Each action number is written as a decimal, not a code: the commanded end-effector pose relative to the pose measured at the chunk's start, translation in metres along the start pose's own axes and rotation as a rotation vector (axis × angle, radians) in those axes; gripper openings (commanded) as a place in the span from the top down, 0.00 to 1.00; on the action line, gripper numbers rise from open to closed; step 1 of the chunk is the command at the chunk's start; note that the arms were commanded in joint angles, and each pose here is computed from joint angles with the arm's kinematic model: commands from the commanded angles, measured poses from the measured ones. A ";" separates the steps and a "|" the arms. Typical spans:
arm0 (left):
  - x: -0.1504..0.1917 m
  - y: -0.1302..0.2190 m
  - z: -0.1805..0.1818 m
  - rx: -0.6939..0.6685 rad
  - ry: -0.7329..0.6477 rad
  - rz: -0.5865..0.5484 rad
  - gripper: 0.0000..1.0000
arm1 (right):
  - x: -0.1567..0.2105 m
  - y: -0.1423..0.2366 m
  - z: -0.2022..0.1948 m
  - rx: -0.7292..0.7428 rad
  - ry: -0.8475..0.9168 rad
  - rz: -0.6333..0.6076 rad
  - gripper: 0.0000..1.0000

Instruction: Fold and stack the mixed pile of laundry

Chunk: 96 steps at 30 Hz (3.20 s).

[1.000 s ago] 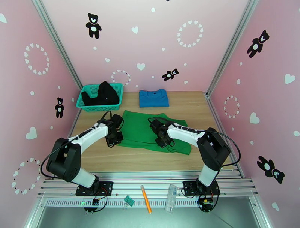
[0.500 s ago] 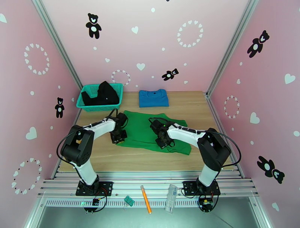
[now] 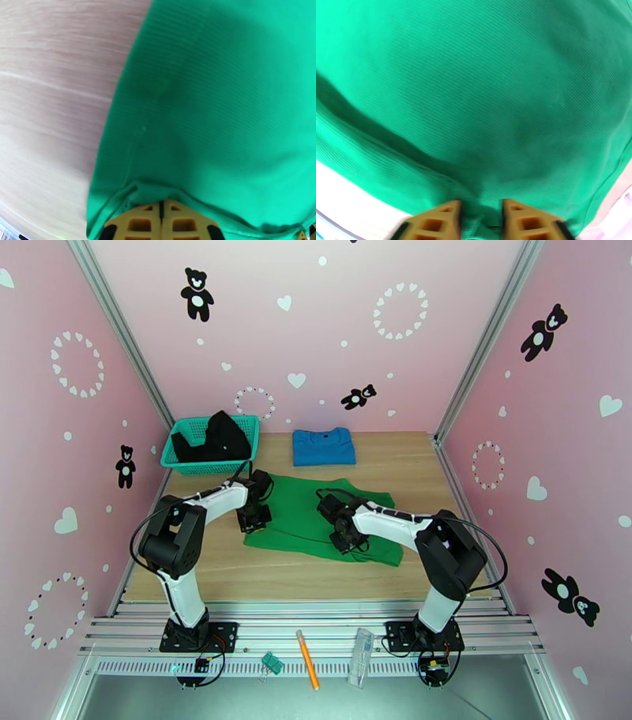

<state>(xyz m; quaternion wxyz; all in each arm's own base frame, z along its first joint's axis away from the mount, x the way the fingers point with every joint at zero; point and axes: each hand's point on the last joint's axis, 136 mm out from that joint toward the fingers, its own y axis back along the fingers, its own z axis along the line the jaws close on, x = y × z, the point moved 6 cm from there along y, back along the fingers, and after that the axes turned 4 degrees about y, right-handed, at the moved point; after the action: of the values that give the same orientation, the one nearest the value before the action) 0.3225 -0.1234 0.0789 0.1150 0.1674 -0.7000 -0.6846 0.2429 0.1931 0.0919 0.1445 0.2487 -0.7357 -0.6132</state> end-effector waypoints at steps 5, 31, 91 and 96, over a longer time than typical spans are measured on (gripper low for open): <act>-0.048 0.044 0.007 -0.081 0.018 -0.205 0.92 | -0.031 0.045 -0.036 0.057 -0.106 -0.131 0.32; 0.002 0.171 0.047 0.180 0.050 -0.408 0.43 | -0.031 -0.038 -0.151 -0.069 -0.574 0.020 0.85; -0.176 -0.041 -0.119 0.103 -0.244 -0.199 0.69 | -0.105 0.018 -0.185 -0.229 -0.473 -0.165 0.72; -0.175 -0.045 -0.121 0.118 -0.253 -0.188 0.93 | -0.153 -0.018 -0.196 -0.235 -0.420 -0.180 0.57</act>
<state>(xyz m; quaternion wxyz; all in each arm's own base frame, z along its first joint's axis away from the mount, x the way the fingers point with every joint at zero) 0.5410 -0.1575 0.0763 -0.0626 0.1825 -0.7114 -0.6758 0.4592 0.1057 0.1433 -0.0604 0.1529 -0.6453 -0.7461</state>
